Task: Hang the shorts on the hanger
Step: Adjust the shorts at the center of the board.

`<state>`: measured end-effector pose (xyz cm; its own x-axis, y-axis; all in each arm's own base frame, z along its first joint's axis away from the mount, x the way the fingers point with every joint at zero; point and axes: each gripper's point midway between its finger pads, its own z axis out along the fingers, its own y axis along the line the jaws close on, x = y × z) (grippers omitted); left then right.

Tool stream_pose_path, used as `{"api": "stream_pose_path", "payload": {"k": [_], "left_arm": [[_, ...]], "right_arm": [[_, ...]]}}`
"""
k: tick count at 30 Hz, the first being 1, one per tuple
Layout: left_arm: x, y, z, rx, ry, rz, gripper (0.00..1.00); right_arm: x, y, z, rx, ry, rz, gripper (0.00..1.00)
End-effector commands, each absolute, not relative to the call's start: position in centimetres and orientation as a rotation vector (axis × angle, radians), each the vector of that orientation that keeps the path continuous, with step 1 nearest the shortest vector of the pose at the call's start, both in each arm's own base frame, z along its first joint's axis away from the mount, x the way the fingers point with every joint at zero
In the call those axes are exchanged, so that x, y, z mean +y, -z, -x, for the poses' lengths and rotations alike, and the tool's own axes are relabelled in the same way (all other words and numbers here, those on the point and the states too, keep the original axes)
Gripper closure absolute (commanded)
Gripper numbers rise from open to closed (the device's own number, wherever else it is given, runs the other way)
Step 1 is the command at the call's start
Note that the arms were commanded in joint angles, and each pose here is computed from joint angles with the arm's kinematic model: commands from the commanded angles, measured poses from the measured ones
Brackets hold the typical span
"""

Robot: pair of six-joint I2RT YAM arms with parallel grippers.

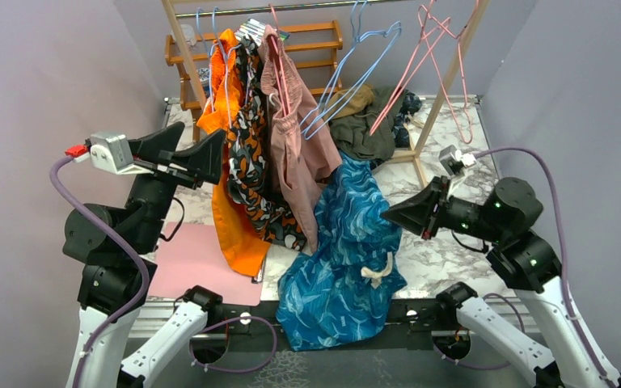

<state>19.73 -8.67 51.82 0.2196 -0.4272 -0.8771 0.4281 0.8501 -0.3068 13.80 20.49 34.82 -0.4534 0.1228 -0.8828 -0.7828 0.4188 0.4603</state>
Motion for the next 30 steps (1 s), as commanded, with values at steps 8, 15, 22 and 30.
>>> {"api": "stream_pose_path", "payload": {"k": [8, 15, 22, 30], "left_arm": [[-12.0, -58.1, -15.2, 0.966, 0.824, -0.2, 0.05], [-15.2, -61.2, -12.9, 0.875, 0.975, -0.388, 0.04], [-19.4, -57.9, -12.1, 0.94, 1.181, -0.627, 0.05], [-22.2, -46.9, -13.1, 1.196, 1.344, -0.707, 0.05]], "right_arm": [[22.0, -44.3, -4.9, 1.211, -1.37, 1.119, 0.99], [22.5, -54.1, -2.8, 0.878, -1.343, 1.239, 0.99], [24.6, -52.1, -3.9, 0.877, -1.444, 1.278, 0.99], [26.3, -41.5, -6.4, 1.178, -1.506, 1.249, 0.99]]}}
